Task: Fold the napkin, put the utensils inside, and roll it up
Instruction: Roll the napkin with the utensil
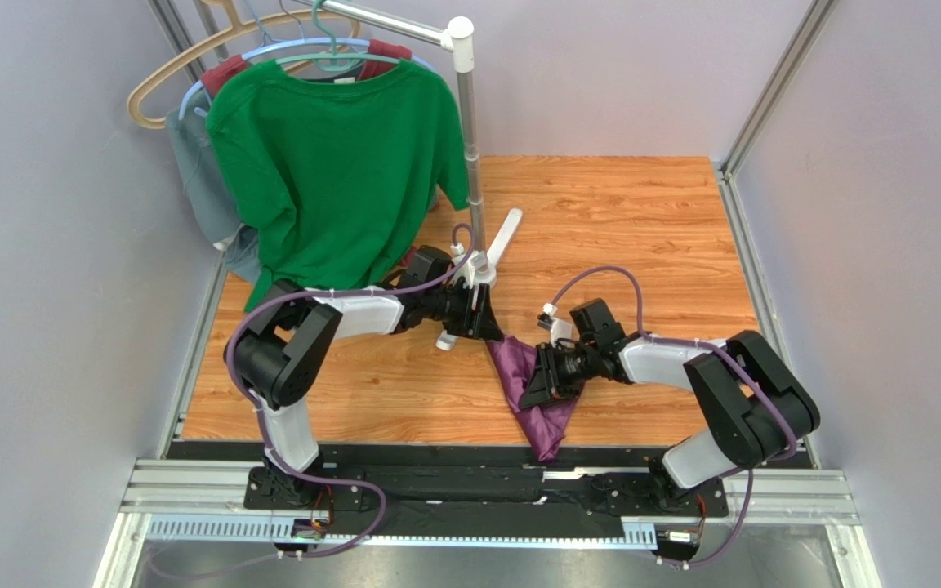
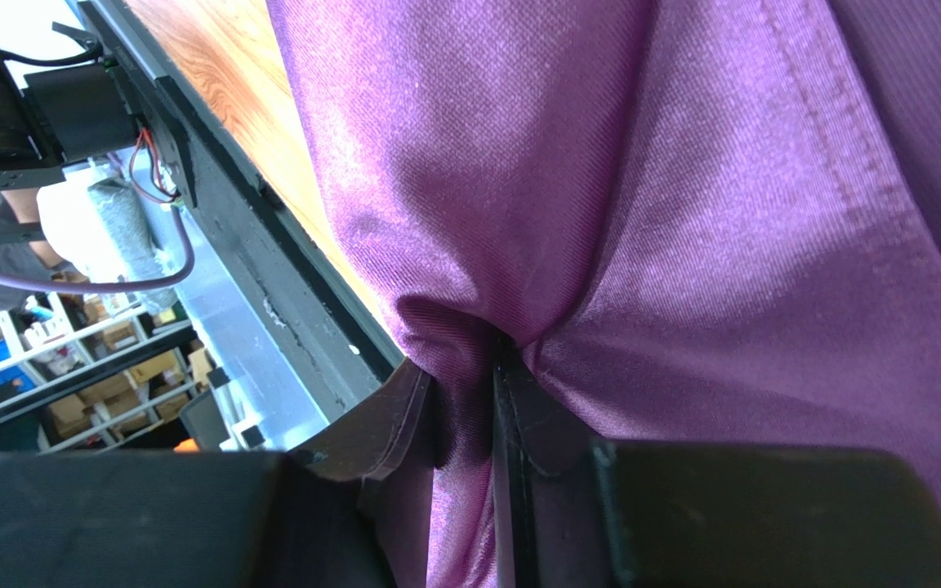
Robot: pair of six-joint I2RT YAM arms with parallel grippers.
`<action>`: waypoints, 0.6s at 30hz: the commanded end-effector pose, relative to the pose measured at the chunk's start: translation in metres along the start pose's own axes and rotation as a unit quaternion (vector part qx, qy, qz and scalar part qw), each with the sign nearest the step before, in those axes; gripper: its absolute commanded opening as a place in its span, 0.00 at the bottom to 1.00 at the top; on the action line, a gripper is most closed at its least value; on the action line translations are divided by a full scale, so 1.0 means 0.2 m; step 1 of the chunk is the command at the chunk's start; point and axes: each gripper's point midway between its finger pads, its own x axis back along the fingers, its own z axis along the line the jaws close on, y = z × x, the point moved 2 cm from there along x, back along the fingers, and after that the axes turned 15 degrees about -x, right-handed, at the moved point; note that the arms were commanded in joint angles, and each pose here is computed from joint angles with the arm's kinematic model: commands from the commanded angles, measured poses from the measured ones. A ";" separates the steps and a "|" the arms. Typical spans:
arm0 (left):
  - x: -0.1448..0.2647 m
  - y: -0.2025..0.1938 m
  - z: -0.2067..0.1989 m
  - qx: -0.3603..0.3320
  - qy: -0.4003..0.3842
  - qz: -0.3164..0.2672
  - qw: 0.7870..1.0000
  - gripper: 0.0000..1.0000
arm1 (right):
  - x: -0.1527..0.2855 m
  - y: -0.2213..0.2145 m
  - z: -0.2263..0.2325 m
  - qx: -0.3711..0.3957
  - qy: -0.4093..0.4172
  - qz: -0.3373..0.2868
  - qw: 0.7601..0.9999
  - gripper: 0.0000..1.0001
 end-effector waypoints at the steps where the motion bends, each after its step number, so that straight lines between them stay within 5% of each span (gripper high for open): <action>1: -0.03 0.04 -0.06 -0.005 -0.038 -0.018 0.999 0.57 | -0.02 -0.02 -0.09 -0.010 -0.037 0.007 0.999 0.15; 4: -0.05 0.03 -0.07 -0.006 -0.044 -0.013 0.999 0.50 | -0.01 -0.01 -0.08 -0.007 -0.037 0.005 0.999 0.17; 10: -0.06 0.00 -0.06 0.008 -0.039 -0.001 0.999 0.00 | 0.05 0.03 -0.01 0.013 -0.048 -0.006 0.999 0.32; 14: -0.05 0.00 -0.03 0.016 -0.015 0.005 1.000 0.00 | 0.15 0.12 0.12 0.055 -0.067 -0.041 0.995 0.53; 18: -0.04 0.00 -0.01 0.029 0.004 0.011 1.000 0.00 | 0.24 0.14 0.22 0.089 -0.108 -0.075 0.987 0.57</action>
